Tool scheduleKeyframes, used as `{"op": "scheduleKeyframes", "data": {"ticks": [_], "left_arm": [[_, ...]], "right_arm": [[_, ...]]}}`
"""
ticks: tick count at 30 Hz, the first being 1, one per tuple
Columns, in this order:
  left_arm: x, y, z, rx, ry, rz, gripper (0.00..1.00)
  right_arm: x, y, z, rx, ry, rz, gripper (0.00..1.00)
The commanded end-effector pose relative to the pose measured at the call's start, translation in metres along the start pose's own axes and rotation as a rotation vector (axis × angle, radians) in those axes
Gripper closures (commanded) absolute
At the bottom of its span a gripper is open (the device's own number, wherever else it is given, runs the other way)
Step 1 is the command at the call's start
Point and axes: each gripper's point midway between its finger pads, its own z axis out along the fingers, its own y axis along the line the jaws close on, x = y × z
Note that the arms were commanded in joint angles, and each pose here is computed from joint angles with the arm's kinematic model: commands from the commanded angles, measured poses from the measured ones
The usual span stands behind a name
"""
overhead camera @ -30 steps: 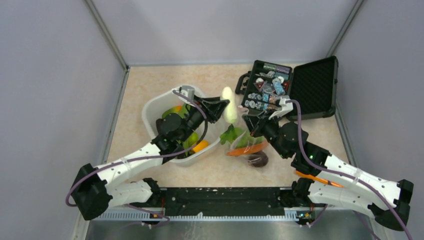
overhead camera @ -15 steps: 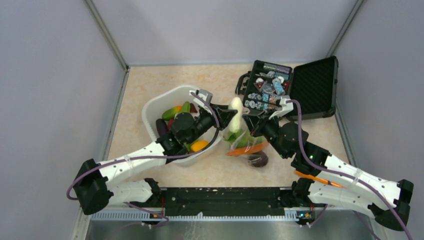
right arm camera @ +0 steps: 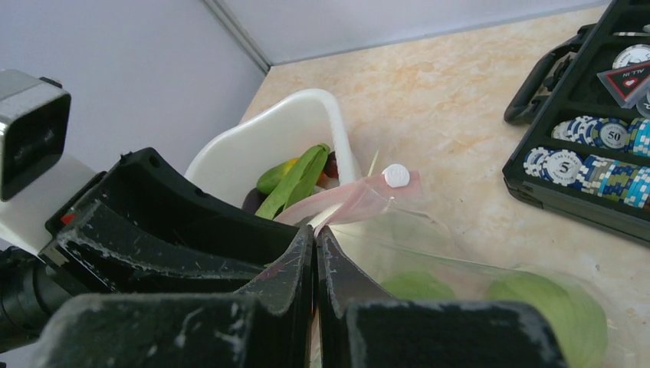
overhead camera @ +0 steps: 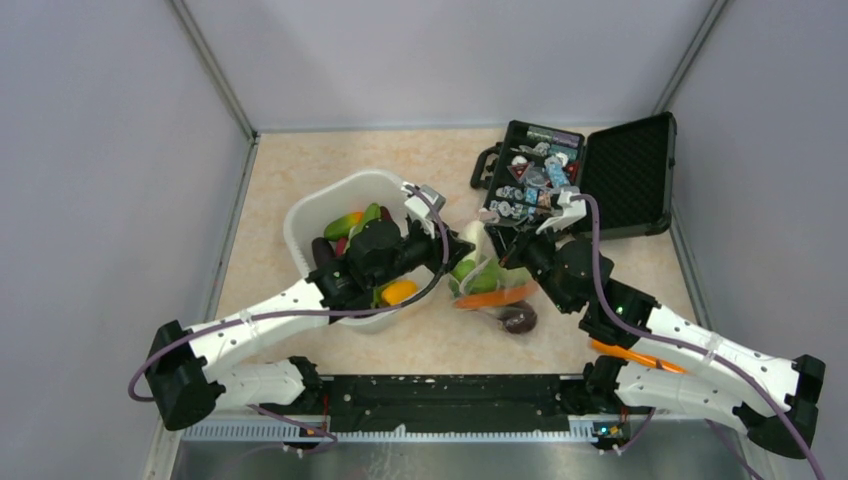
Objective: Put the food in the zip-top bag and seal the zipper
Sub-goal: Place the fake vegetable in the zipper food storage bag.
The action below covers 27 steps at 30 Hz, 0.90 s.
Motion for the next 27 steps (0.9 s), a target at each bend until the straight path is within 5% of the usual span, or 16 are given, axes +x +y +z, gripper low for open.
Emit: {"op": "scheduleKeyframes", "data": {"ticks": [1,7,15,17,19,27], "left_arm": [[0.006,-0.009,-0.005,0.050,0.080,0.074,0.76],[0.019,0.003,0.012,-0.040,0.186,0.032,0.72],[-0.002,-0.024,0.028,0.084,0.203,0.049,0.61],[-0.007,-0.025,0.028,0.076,0.196,0.036,0.50],[-0.008,-0.019,0.027,0.041,0.198,0.029,0.28],[-0.027,0.001,-0.015,-0.061,0.182,0.068,0.05]], "right_arm": [[-0.053,0.023,-0.002,-0.050,-0.139,0.066,1.00],[-0.053,0.043,-0.007,-0.172,-0.137,0.085,1.00],[-0.050,0.034,-0.010,-0.141,-0.128,0.098,1.00],[-0.049,0.031,-0.010,-0.123,-0.130,0.103,1.00],[-0.049,0.027,-0.009,-0.104,-0.129,0.097,1.00],[-0.042,0.002,-0.014,-0.006,-0.124,0.077,1.00]]}}
